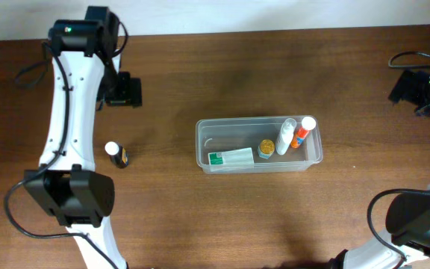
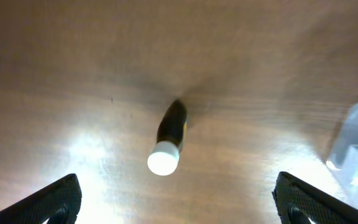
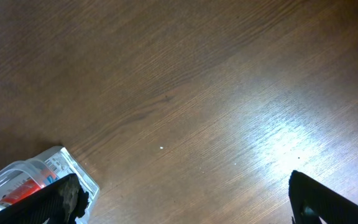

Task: Pack container
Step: 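Open left gripper and move it to the dark bottle, then lower left gripper and grasp the dark bottle by its white cap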

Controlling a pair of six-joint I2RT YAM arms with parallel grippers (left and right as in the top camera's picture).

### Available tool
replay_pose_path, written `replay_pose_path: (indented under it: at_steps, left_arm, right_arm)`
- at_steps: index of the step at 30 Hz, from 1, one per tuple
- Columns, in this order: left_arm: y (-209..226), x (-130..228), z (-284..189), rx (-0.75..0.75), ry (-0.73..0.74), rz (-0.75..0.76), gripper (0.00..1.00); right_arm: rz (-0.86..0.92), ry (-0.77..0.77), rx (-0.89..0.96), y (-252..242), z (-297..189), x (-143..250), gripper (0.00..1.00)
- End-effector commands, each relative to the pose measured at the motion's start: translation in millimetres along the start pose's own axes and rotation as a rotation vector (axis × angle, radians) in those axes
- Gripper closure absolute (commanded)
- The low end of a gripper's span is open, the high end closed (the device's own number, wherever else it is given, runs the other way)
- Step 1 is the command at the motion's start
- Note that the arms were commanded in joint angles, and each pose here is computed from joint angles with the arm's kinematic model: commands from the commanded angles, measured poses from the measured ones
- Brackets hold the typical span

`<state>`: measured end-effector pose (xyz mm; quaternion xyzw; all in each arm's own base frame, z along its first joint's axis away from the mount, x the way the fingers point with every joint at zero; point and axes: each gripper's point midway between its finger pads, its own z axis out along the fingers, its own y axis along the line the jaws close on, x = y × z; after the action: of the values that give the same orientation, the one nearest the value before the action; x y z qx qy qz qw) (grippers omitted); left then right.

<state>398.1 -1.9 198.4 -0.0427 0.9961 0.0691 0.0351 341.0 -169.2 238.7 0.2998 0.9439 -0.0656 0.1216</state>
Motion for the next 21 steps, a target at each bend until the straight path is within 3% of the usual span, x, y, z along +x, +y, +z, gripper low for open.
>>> replay_pose_path:
  at_steps: [1,13,21]
  left_arm:
    - [4.1,15.9,15.0,0.005,0.079,-0.054,0.01]
    - [9.2,57.5,73.6,0.086,0.306,-0.110,0.01]
    - [0.6,78.6,94.2,0.137,0.344,-0.124,0.01]
  right_arm:
    - [0.017,0.006,0.000,-1.6,2.4,-0.1,0.02]
    - [0.017,0.006,0.000,-1.6,2.4,-0.1,0.02]
    - [0.017,0.006,0.000,-1.6,2.4,-0.1,0.02]
